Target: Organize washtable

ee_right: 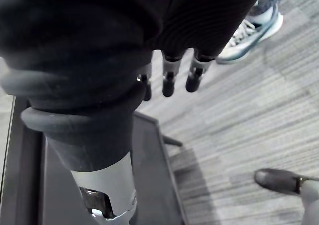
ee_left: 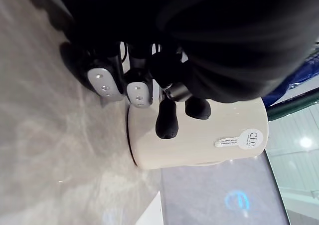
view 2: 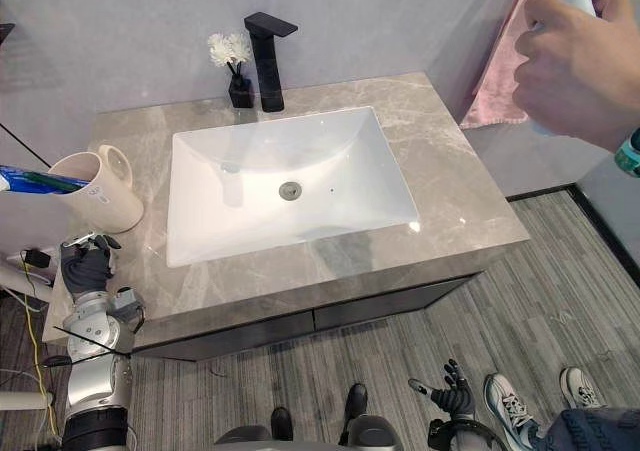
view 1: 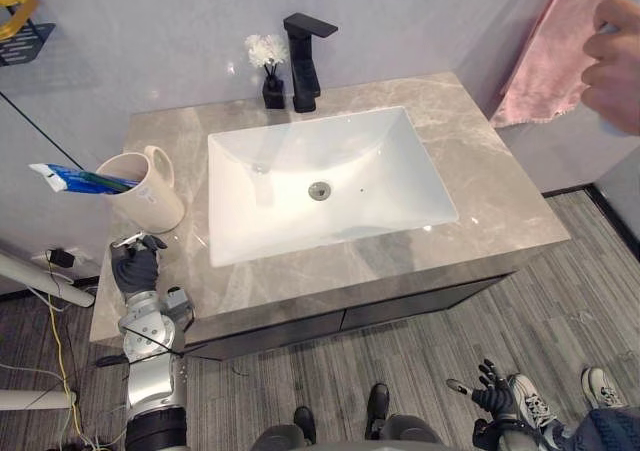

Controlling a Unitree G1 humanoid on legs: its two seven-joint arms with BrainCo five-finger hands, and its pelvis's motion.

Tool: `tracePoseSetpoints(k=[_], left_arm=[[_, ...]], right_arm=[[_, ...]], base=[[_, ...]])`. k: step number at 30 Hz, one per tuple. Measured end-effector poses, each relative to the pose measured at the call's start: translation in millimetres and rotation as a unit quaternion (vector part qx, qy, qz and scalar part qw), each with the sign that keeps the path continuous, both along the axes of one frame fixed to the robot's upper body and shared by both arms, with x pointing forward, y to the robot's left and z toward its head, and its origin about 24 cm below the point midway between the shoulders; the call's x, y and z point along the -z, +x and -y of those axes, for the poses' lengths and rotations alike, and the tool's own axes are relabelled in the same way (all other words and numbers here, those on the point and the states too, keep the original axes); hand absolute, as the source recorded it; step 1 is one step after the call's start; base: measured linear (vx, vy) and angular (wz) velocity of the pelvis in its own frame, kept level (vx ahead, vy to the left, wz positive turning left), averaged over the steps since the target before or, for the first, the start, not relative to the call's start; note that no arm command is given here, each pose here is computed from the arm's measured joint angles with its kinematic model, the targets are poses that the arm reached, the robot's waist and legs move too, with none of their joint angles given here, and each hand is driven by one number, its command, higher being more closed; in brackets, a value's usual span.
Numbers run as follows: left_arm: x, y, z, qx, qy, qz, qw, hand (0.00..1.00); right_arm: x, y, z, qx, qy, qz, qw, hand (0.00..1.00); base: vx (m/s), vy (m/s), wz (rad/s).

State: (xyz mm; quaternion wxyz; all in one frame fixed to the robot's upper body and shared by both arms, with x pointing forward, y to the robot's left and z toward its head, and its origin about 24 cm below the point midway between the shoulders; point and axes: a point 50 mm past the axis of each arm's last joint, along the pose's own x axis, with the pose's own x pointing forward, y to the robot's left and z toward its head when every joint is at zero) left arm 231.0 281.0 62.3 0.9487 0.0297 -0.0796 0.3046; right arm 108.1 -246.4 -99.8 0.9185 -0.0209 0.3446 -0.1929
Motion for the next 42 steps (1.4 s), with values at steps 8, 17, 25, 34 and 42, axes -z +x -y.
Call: tracePoseSetpoints(k=[8,17,25,34,42], left_arm=[[1,1,0,0.001,-0.001,-0.002,1.000,1.00],[1,3,-6,0.000,0.009,-0.013,1.000,1.00],[-3,11,-8,0.001,0.010,-0.013,1.000,1.00],[-4,14,-13,-0.004,0.015,-0.018,1.000,1.00],[-5,17,-12,-0.004,0.013,-0.016,1.000,1.00]], right_arm=[[0,0,0,0.000,0.000,0.000,1.000,0.00],[0,-1,0,0.000,-0.001,-0.001,1.000,0.00],[0,-1,1,0.000,-0.001,-0.001,1.000,0.00],[-1,-1,5,-0.002,-0.008,-0.002,1.000,0.00],[-2,-1,7,-0.003,-0.011,-0.003,1.000,0.00]], base=[[0.00,0.000,0.00],[0.00,0.000,0.00],[0.00,0.000,0.00],[0.00,0.000,-0.01],[0.00,0.000,0.00]])
